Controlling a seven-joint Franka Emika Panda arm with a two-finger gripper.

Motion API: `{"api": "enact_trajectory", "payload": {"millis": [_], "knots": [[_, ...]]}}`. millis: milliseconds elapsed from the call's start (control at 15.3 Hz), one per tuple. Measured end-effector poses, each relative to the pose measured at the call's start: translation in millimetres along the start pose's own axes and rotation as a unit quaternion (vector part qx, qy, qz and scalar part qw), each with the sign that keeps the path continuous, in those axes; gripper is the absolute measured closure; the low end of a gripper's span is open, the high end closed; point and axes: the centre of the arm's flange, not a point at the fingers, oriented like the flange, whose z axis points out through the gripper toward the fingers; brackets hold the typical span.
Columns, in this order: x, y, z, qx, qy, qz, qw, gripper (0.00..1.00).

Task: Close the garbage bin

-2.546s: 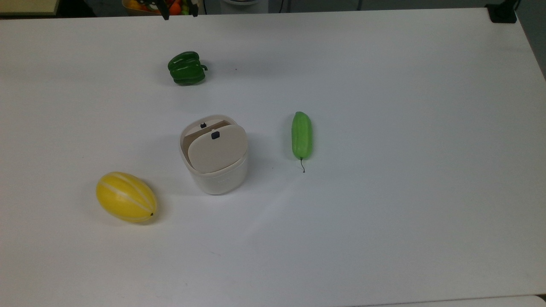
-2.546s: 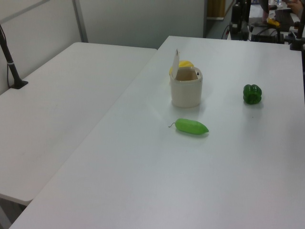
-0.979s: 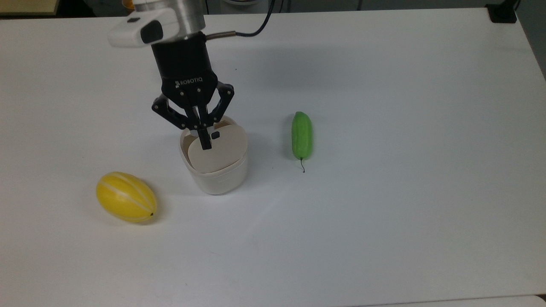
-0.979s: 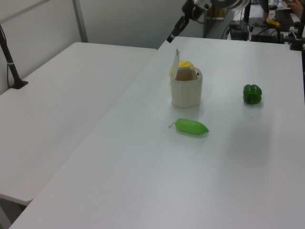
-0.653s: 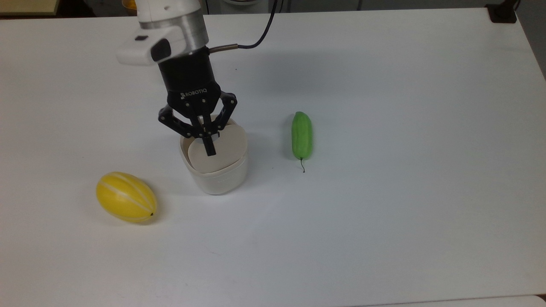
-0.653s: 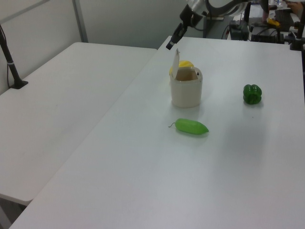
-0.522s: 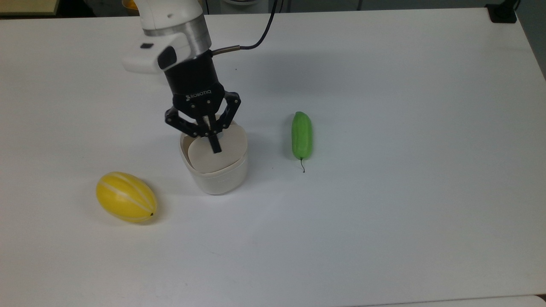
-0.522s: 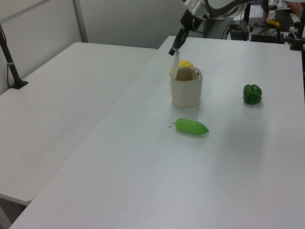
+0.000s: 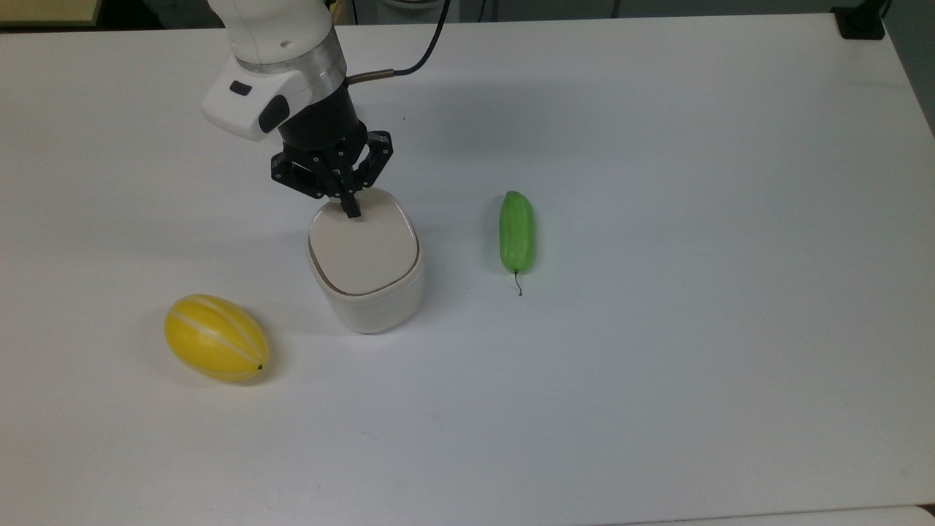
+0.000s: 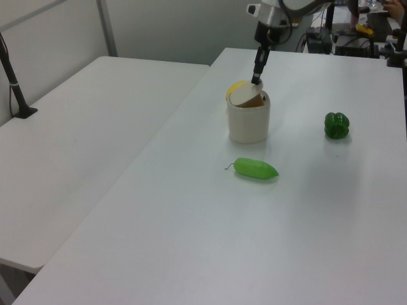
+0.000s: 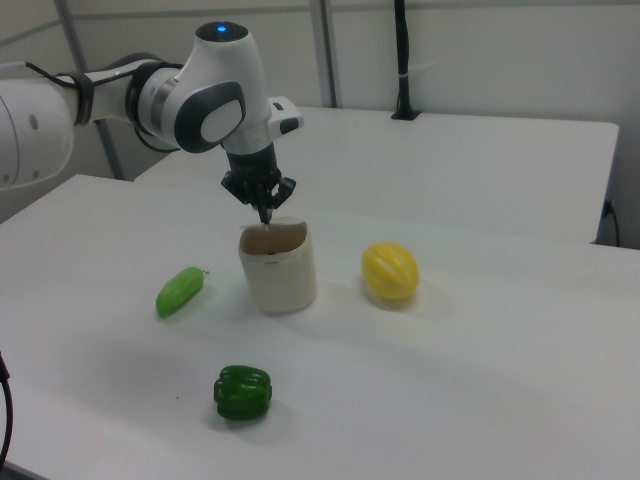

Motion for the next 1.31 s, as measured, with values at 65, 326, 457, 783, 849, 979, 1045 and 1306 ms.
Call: {"api": "enact_trajectory", "payload": {"millis": [65, 326, 457, 783, 849, 979, 1045, 1306], "knots": [[-1.7, 0.7, 2.1, -0.005, -0.008, 0.005, 0.9999, 0.99], [-6.3, 10.4, 13.7, -0.008, -0.023, 0.014, 0.9996, 0.99], [-8.8, 16.7, 22.9, -0.010, -0.031, 0.017, 0.9993, 0.99], [-12.0, 24.0, 41.2, -0.009, -0.044, 0.023, 0.9987, 0.99], [-12.1, 24.1, 41.5, -0.009, -0.045, 0.023, 0.9987, 0.99], [-12.1, 24.1, 41.8, -0.009, -0.045, 0.023, 0.9987, 0.99], [-12.1, 24.1, 41.8, -0.009, -0.045, 0.023, 0.9987, 0.99], [-10.9, 24.8, 35.1, -0.010, -0.040, 0.032, 0.9987, 0.99]]}}
